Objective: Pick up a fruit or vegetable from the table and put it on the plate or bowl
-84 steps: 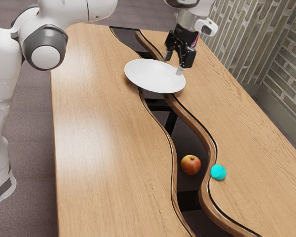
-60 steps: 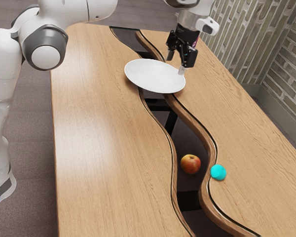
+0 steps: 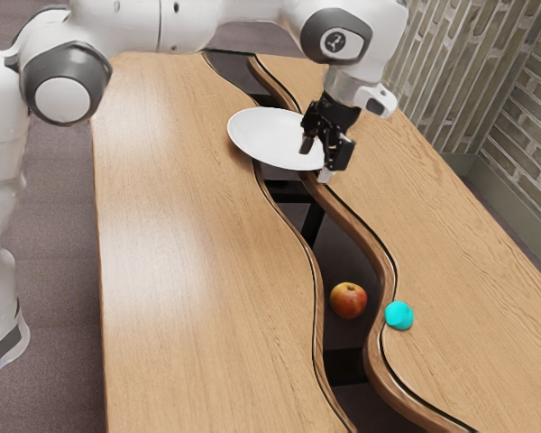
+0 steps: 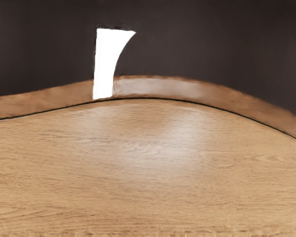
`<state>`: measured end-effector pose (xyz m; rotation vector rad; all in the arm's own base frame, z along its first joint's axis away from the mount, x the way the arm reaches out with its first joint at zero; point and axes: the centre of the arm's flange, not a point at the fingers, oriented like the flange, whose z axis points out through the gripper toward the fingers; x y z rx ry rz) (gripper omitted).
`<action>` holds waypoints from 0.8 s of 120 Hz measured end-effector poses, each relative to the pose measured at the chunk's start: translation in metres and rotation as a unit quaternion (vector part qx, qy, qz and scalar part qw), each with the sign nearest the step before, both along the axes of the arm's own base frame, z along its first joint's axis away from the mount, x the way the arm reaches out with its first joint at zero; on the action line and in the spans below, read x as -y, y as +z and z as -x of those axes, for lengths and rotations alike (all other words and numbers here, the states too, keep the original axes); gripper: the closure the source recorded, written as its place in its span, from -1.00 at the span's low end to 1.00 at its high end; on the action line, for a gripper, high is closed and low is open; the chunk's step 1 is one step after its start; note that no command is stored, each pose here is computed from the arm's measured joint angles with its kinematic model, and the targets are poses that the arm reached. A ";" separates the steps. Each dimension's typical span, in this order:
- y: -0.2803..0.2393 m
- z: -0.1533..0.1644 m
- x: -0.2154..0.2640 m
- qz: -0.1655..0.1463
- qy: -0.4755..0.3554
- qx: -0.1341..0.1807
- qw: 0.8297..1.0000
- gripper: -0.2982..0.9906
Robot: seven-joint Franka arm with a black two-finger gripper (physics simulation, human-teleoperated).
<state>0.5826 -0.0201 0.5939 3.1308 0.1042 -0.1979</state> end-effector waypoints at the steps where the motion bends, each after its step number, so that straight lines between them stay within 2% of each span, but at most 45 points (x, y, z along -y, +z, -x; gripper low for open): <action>1: -0.003 0.002 0.001 0.001 -0.001 -0.001 1.000 -0.54; 24: -0.075 0.008 0.043 0.004 -0.038 0.013 0.999 -0.54; 38: -0.095 -0.002 0.066 0.007 -0.052 0.045 0.998 -0.54; 60: -0.137 -0.027 0.072 0.026 -0.026 0.053 0.998 -0.54; 76: -0.144 -0.035 0.089 0.037 -0.020 0.064 0.997 -0.54; 96: -0.117 -0.035 0.100 0.054 -0.026 0.093 0.994 -0.54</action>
